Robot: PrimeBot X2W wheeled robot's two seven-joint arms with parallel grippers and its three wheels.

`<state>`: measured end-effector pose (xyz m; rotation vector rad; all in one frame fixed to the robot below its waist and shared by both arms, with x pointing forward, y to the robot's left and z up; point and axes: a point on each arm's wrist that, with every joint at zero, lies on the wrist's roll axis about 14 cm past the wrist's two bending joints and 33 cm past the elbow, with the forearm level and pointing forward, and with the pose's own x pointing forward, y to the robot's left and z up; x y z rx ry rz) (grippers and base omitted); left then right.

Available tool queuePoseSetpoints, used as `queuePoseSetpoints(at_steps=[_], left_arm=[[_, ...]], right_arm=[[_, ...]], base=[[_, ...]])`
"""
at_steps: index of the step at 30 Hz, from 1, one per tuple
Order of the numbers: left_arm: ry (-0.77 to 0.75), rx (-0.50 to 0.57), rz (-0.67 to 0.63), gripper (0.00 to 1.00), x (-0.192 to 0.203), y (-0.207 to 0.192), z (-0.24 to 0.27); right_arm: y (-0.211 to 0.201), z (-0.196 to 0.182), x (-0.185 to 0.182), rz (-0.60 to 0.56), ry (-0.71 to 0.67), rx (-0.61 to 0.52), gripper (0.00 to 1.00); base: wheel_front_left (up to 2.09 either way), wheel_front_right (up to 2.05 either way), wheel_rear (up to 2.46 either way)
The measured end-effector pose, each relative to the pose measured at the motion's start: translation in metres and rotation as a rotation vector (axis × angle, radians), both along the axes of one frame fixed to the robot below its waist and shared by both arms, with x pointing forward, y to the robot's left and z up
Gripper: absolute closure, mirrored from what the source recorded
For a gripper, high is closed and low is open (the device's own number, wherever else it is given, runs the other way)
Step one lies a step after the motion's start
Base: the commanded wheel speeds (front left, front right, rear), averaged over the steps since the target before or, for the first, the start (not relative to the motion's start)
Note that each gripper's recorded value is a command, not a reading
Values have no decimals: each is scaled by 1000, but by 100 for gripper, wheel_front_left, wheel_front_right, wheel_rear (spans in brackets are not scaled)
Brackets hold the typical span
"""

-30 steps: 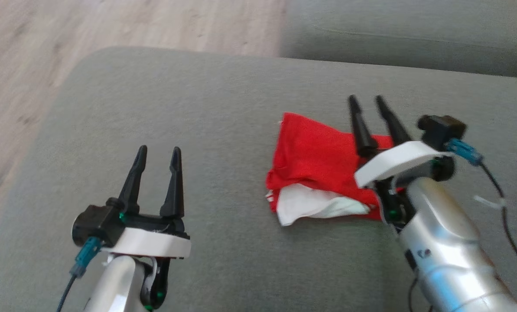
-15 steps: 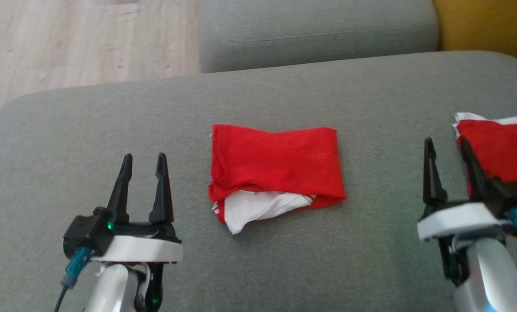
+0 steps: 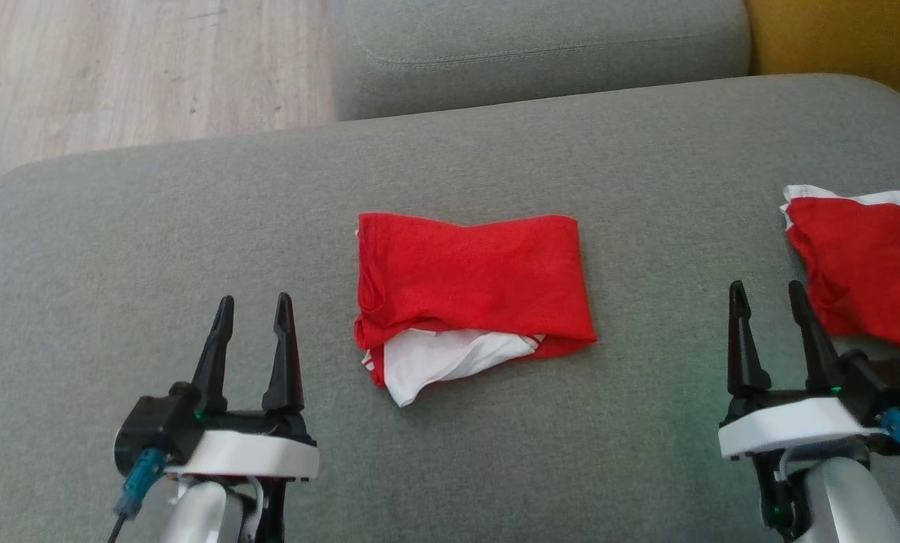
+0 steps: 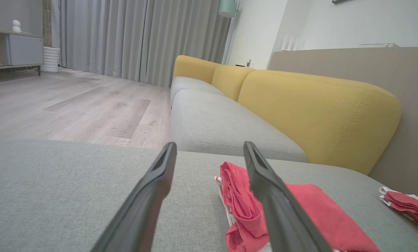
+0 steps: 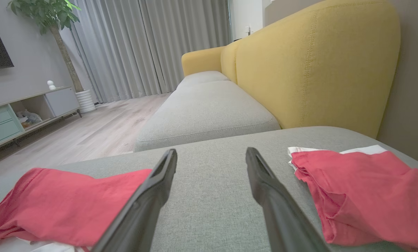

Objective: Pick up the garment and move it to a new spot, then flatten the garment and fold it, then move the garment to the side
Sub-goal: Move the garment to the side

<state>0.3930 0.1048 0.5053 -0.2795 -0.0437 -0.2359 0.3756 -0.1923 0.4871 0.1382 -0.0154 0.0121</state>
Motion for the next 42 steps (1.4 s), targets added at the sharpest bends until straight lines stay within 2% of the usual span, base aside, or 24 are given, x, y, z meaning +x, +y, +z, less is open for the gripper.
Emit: queuePoseSetpoints(at_steps=[9, 14, 20, 26, 33, 34, 35, 36, 42], left_arm=[[28, 0, 27, 0, 1, 11, -10], [33, 10, 26, 0, 15, 12, -14], [51, 25, 35, 0, 27, 18, -22], [81, 37, 80, 0, 23, 35, -32], [75, 40, 97, 0, 20, 40, -29], [72, 39, 97, 0, 20, 40, -28], [69, 39, 96, 0, 20, 40, -27], [65, 38, 95, 0, 20, 39, -25], [40, 32, 81, 0, 22, 34, -17]], right_arm=[[15, -10, 16, 45, 28, -7, 0], [38, -16, 51, 112, 62, 10, 0], [84, -58, 81, 231, 226, 65, 0], [116, -111, 77, 322, 436, 52, 0], [127, -121, 79, 368, 499, 37, 2], [128, -121, 79, 375, 502, 32, 61], [129, -121, 77, 383, 505, 24, 61], [130, -121, 76, 390, 508, 15, 100], [125, -114, 71, 389, 453, -47, 100]], base=[[0, 0, 0], [0, 0, 0], [0, 0, 0], [0, 0, 0], [0, 0, 0], [0, 0, 0], [0, 0, 0], [0, 0, 0], [0, 0, 0]])
